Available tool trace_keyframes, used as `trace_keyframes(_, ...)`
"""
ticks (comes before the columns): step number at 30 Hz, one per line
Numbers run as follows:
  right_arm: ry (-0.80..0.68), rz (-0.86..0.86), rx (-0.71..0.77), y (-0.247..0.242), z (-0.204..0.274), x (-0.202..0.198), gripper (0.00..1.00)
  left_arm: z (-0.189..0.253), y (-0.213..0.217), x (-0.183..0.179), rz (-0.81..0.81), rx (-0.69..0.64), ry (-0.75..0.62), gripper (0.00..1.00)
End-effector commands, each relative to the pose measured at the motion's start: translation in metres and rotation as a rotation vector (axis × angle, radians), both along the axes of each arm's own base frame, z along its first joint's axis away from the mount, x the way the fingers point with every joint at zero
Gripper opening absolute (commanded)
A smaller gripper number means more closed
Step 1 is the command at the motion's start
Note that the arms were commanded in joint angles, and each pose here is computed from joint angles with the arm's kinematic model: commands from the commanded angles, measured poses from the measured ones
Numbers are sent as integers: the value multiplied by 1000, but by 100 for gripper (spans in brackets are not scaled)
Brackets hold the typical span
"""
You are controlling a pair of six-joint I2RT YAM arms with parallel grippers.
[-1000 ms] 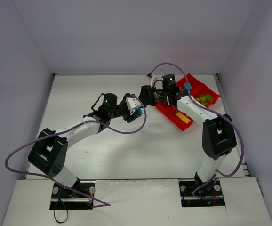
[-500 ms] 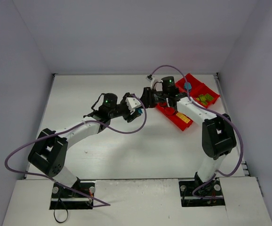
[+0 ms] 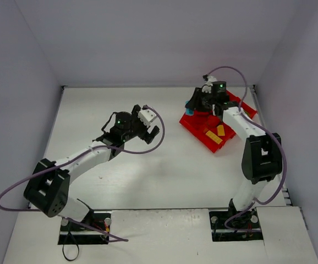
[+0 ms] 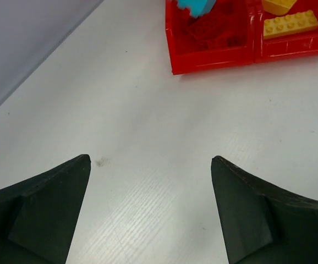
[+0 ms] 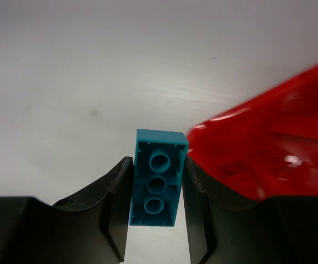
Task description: Sort the legos into containers by color
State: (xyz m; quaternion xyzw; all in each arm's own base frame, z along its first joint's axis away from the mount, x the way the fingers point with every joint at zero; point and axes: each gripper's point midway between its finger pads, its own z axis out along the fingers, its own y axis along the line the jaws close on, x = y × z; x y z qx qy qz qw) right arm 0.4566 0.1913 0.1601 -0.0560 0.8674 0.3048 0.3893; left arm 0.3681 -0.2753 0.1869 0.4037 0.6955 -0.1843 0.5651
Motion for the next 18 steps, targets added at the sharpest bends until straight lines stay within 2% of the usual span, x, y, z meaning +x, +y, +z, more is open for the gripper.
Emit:
trace_keyframes(1, -185, -322, -103, -78, 59, 47, 0, 53, 17, 0, 138, -144, -46, 84)
trace_keyframes(3, -203, -461, -177, -115, 60, 60, 2, 51, 26, -6, 172, -151, -31, 83)
trace_keyframes(6, -206, -576, -242, -154, 56, 75, 6, 45, 38, -14, 221, -151, 1, 84)
trace_keyframes(13, -213, -697, -289, -213, 52, 112, 12, 45, 62, -31, 294, -153, 16, 84)
trace_keyframes(14, -193, -697, -292, -215, 39, 118, 15, 45, 64, -34, 297, -152, 17, 84)
trace_keyframes(16, -201, -707, -271, -221, 43, 129, 17, 46, 69, -36, 315, -144, 19, 83)
trace_keyframes(18, -191, -717, -261, -223, 35, 138, 26, 47, 75, -35, 345, -142, 10, 84)
